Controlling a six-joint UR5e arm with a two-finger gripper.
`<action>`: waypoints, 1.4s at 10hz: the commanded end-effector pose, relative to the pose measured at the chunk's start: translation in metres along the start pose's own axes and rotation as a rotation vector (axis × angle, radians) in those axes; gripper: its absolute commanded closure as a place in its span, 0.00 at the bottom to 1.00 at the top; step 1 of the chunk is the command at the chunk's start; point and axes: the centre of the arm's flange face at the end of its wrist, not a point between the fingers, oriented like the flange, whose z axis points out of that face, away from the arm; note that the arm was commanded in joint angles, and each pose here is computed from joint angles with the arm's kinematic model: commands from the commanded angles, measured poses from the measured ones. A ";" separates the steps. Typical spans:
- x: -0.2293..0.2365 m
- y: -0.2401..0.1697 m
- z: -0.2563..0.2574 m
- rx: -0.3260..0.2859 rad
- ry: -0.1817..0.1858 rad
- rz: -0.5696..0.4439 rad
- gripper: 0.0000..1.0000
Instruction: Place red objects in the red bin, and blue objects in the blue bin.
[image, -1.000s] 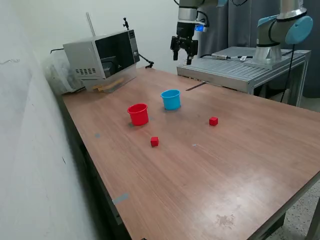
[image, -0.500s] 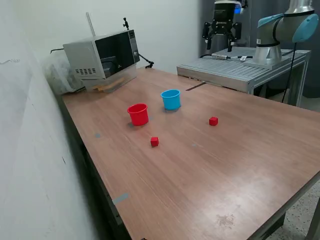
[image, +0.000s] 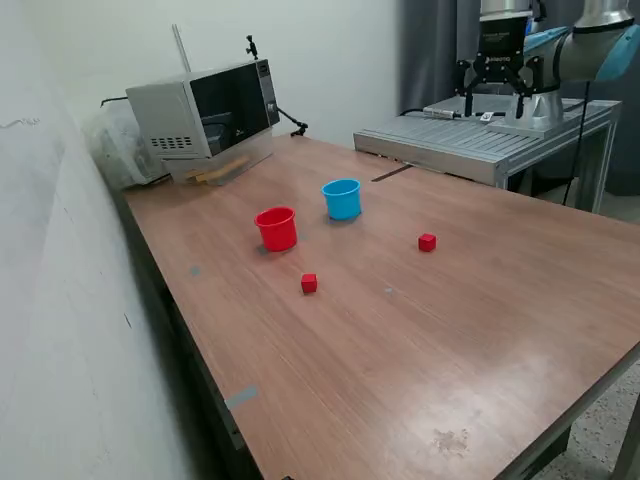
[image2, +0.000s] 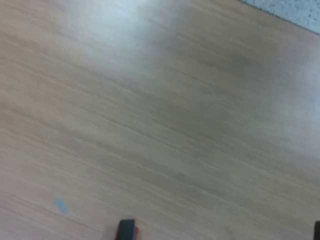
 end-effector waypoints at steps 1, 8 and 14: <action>0.000 0.053 0.054 -0.009 0.024 0.001 0.00; -0.073 0.096 0.137 -0.023 0.013 0.102 0.00; -0.077 0.098 0.161 -0.023 0.020 0.111 0.00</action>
